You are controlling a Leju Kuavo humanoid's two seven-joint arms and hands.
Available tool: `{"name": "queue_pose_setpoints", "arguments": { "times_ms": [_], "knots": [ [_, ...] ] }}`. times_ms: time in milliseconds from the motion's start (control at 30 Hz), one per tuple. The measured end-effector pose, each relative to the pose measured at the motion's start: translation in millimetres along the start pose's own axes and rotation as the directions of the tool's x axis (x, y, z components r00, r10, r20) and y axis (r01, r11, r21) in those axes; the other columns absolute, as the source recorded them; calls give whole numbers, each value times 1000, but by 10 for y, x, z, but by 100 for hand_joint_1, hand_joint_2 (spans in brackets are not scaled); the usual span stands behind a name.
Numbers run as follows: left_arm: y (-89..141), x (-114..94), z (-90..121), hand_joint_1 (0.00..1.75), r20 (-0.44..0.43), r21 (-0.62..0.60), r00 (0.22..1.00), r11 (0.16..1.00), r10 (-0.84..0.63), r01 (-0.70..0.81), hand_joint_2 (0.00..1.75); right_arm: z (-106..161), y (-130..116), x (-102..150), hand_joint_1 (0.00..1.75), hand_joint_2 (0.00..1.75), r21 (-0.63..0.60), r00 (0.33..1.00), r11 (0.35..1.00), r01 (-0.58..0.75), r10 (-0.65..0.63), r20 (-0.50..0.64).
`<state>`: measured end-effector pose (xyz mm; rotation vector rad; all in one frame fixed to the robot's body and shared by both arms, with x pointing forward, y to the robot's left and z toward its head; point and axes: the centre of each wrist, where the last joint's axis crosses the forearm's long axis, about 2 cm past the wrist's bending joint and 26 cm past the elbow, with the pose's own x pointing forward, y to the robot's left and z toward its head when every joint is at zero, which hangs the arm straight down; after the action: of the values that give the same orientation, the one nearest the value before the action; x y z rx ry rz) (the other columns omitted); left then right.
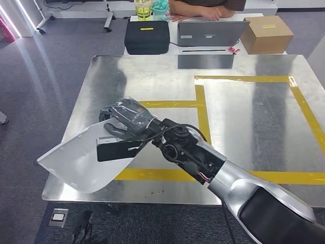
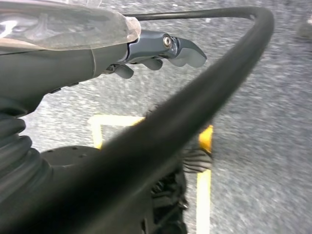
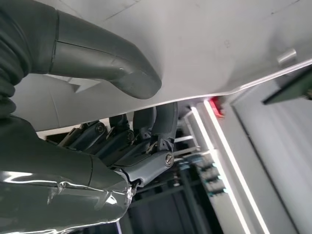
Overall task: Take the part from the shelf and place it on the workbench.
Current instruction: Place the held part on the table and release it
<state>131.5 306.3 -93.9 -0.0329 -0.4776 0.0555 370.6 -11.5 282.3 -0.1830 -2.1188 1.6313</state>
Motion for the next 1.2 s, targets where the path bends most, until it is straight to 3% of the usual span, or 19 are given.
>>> {"name": "queue_pose_setpoints", "arguments": {
  "times_ms": [367,833,1200],
  "knots": [
    [-28,301,-52,0,105,-36,994,999,32,-28,175,450,71,-833,175,175,116,931,992,-48,86,-354],
    [-25,351,-59,0,158,-12,987,1000,12,-10,175,744,63,-1174,175,175,156,861,987,-45,118,-494],
    [-16,350,-58,0,150,-7,989,1000,-4,5,175,956,12,-1383,175,175,137,823,990,-15,90,-560]
  ]
}}
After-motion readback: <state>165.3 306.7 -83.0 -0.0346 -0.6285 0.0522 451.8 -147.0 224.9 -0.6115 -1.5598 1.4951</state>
